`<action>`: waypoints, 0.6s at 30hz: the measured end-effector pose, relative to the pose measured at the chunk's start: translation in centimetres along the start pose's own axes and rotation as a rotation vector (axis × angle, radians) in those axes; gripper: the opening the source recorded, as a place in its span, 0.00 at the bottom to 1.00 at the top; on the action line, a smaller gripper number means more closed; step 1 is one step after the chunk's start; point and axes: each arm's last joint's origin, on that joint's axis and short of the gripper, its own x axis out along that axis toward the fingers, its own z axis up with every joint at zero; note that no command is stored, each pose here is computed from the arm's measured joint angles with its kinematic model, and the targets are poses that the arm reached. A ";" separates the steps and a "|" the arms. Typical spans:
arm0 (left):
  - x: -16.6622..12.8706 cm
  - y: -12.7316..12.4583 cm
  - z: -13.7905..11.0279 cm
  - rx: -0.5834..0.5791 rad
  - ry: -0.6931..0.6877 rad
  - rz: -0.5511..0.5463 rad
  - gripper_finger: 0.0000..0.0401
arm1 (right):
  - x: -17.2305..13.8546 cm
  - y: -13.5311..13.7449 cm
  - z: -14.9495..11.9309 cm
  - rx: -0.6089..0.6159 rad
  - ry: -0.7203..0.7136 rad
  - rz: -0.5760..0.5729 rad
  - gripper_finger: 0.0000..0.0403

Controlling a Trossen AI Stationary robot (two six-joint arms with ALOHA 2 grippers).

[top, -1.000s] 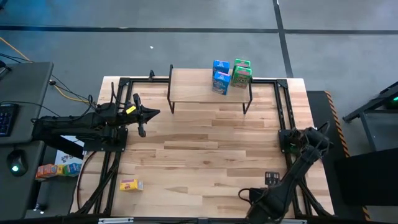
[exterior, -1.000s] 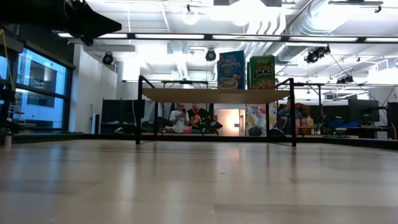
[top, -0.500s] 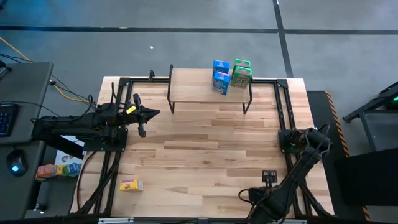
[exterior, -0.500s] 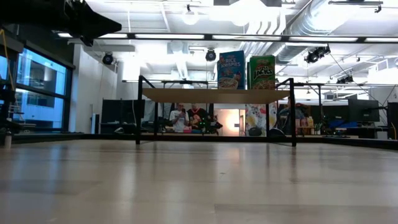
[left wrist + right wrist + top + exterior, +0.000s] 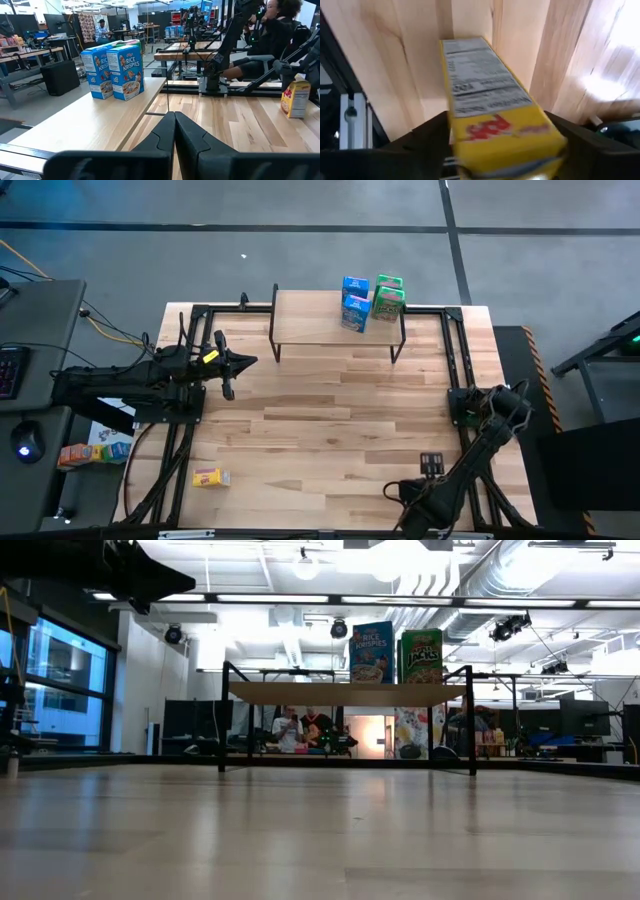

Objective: Stack cereal on shelf
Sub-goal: Put the right yellow cereal box on the shelf

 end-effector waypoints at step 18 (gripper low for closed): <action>0.0 0.1 0.8 -0.018 -0.085 0.007 0.00 | -3.7 -4.2 4.1 0.081 -0.342 0.097 0.22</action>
